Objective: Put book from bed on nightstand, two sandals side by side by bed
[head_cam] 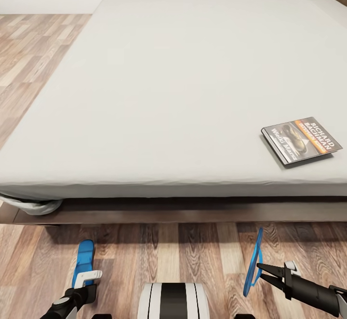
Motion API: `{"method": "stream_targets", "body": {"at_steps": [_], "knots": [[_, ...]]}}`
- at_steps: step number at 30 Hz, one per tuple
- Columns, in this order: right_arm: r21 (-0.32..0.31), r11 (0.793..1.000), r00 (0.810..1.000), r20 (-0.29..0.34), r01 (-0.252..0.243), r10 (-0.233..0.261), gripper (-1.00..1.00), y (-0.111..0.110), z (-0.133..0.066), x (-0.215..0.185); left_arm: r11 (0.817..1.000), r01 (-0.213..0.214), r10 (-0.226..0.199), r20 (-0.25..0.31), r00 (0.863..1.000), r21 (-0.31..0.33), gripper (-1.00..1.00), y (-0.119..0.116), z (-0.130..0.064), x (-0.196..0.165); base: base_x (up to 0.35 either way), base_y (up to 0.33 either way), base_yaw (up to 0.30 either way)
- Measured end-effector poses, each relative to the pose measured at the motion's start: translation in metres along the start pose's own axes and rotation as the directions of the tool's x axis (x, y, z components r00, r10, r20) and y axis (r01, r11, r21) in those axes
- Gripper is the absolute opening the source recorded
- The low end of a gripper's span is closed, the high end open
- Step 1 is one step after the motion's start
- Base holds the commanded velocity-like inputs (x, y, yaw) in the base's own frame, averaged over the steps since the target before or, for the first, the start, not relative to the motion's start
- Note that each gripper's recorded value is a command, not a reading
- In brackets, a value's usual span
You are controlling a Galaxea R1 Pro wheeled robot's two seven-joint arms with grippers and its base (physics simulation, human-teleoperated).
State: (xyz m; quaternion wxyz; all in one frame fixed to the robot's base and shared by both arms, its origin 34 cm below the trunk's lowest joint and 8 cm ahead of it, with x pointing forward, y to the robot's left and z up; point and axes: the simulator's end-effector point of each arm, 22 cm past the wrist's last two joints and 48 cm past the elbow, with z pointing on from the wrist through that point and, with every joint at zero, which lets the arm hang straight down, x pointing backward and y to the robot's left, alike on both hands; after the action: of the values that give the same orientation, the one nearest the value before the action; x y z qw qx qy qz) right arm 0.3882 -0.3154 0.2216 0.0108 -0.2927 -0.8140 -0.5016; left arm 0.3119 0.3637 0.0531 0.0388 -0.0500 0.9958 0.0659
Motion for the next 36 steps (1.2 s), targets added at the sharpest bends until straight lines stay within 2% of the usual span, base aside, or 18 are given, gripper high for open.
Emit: {"method": "stream_targets", "body": {"at_steps": [7,16,20,29,36], "knots": [[0.0,1.0,1.0,0.0,0.0,0.0,-1.0,0.0,0.0,0.0,1.0,0.0,0.0,0.0,1.0,0.0,-1.0,0.0,0.0,0.0,0.0,0.0,0.0],[0.018,0.999,0.999,-0.012,-0.03,0.03,-1.0,-0.015,0.003,0.005,1.0,-0.005,0.004,-0.036,0.999,-0.003,-1.0,0.001,0.008,0.017,0.0,0.0,0.0],[0.017,0.999,0.999,-0.012,-0.03,0.03,-1.0,-0.015,0.003,0.005,1.0,-0.005,0.005,-0.036,0.999,-0.003,-1.0,0.0,0.008,0.017,0.0,0.0,0.0],[0.035,0.998,0.998,-0.024,-0.059,0.06,-1.0,-0.029,0.006,0.01,1.0,-0.013,0.013,-0.043,0.999,0.0,-1.0,0.0,0.015,0.019,0.0,0.0,0.0],[0.034,0.998,0.998,-0.024,-0.059,0.06,-1.0,-0.029,0.006,0.01,1.0,-0.013,0.013,-0.041,0.999,0.0,-1.0,0.0,0.015,0.019,0.0,0.0,0.0]]}}
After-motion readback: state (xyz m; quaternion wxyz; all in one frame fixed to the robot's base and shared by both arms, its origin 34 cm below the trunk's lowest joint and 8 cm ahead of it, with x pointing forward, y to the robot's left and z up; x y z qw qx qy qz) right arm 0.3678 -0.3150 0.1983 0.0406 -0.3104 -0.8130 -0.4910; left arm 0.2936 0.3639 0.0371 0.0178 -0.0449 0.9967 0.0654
